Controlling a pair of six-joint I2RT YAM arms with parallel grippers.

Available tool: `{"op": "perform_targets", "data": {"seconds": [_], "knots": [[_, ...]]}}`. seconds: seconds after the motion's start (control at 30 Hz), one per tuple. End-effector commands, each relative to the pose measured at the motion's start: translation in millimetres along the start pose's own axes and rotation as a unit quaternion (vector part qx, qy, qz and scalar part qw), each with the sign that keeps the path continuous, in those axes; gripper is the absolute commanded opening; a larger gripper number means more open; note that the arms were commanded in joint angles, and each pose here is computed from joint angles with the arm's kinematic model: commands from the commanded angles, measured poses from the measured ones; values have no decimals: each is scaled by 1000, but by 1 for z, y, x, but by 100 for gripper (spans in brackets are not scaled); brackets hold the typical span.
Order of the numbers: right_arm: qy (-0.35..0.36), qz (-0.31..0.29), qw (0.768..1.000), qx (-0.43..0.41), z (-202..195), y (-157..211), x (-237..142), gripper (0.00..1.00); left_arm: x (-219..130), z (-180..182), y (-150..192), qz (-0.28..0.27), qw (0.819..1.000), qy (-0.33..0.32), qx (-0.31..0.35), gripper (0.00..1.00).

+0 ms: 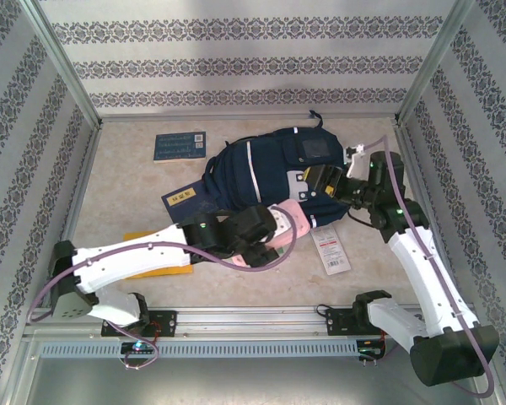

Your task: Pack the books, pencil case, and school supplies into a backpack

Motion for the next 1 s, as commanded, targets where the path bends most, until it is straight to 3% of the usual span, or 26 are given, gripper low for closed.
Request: {"op": "perform_targets", "data": {"seconds": [0.0, 0.17, 0.37, 0.53, 0.73, 0.87, 0.97], "knots": [[-134, 54, 989, 9, 24, 17, 7, 82, -5, 16, 4, -19, 999, -27, -2, 80], [-188, 115, 975, -8, 40, 45, 19, 83, -3, 28, 11, -14, 999, -38, -12, 80], [-197, 141, 970, -7, 39, 62, 29, 79, -8, 35, 7, -34, 999, -27, -29, 79], [-179, 140, 974, 6, 30, 64, 39, 66, -11, 32, 5, -51, 998, -6, -33, 79], [-175, 136, 975, 12, 27, 64, 45, 37, -11, 32, 5, -54, 998, -1, -34, 81], [-166, 124, 978, 14, 26, 60, 42, 29, -7, 35, 8, -43, 998, -9, -50, 95], [-148, 99, 984, 20, 21, 53, 34, 28, -11, 48, 8, -37, 993, 18, -114, 99]]}}
Point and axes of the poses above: each hand's point on the last joint's axis, 136 mm out from that joint toward the fingers, its own x axis out along the fingers, its own z axis along the line the jaws close on, y = z × x, the point moved 8 cm from there along -x, back along the fingers, and after that the axes turned 9 degrees about -x, right-handed, at the moved point
